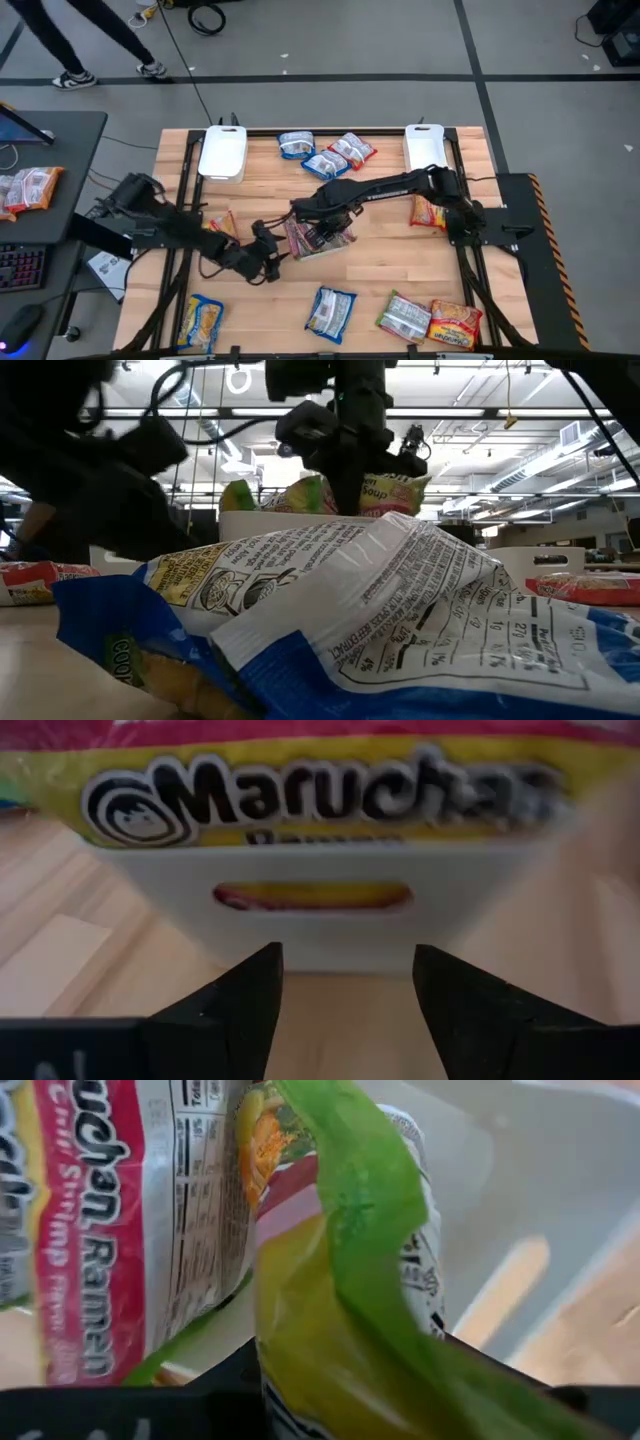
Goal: Sort Maruchan noodles
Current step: Put the green noodle pack into the bottom white bin
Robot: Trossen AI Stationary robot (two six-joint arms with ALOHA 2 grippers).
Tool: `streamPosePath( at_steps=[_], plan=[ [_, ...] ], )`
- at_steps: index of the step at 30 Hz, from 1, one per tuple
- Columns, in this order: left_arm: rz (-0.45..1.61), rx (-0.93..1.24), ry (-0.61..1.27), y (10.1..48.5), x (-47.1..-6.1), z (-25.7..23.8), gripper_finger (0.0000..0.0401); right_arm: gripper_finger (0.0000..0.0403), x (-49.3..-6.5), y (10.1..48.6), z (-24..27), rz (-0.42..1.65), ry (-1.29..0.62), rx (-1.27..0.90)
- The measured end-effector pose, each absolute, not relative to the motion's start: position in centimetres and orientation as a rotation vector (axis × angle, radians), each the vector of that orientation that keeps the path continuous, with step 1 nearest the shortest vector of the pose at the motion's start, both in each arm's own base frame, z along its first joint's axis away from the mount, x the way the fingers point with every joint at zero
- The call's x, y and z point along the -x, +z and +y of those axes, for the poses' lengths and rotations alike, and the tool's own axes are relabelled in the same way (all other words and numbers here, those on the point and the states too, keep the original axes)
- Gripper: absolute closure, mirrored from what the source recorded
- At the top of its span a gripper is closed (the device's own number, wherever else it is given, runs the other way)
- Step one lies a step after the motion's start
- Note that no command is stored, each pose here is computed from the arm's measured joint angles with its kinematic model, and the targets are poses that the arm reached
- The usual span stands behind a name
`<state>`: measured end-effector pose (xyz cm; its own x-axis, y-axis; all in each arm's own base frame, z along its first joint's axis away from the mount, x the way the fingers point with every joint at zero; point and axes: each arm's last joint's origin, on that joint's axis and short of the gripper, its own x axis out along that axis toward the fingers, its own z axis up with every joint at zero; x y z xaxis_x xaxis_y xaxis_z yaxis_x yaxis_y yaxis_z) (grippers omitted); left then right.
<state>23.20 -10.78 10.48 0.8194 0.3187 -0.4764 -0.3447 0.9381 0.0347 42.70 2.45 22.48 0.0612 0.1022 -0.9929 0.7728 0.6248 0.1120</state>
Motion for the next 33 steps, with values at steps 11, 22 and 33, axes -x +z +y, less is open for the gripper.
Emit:
streamPosePath(
  at_steps=[11,22,33],
  plan=[
    [0.422,-0.016,0.246,9.7,-26.6,-9.8,0.0174,0.0247,-43.2,20.4,2.4,1.468,-0.74,-0.926],
    [0.455,-0.082,0.224,9.3,-26.8,-10.2,0.0174,0.0178,-43.3,21.7,3.4,1.43,-0.645,-0.954],
    [0.457,-0.065,0.22,9.4,-26.7,-10.3,0.0174,0.016,-41.3,27.8,3.8,1.231,-0.538,-0.717]
  ],
)
